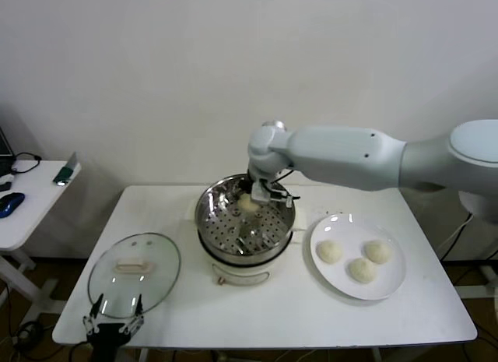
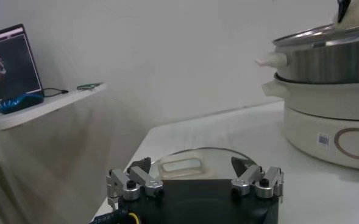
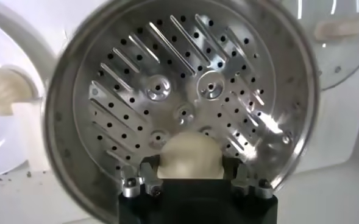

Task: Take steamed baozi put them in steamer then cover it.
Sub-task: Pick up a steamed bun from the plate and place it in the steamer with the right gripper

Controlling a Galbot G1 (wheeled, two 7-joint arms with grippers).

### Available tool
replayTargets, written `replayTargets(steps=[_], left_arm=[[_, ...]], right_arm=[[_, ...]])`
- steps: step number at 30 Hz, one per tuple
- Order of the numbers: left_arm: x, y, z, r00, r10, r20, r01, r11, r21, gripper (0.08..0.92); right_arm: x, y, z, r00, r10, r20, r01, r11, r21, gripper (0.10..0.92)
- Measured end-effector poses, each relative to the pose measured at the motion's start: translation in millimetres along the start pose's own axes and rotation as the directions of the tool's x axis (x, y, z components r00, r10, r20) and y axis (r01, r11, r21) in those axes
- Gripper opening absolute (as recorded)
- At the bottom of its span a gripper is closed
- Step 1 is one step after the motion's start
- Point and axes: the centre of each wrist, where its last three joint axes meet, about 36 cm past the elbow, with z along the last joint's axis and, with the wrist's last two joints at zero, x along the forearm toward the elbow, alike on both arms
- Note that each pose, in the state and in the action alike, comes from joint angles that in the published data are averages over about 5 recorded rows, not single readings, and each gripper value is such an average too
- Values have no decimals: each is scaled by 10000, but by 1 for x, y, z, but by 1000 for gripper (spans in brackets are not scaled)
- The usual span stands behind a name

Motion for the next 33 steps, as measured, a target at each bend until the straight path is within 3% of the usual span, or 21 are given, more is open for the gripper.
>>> replayTargets(steps=[20, 28, 33], left_arm=[[-3, 1, 2, 10000, 12, 59, -12, 10000, -28, 823], [-1, -1, 1, 9999, 57, 104, -56, 10000, -28, 823], [0, -2, -2, 9999, 71, 131, -71, 10000, -13, 823]], right_arm=[[-41, 1, 10, 9997, 26, -248, -33, 9997, -248, 687], [-35, 2, 14, 9997, 179, -173, -187, 9987, -481, 807], [-11, 5, 24, 9997, 224, -10, -224, 9944, -1036, 822]])
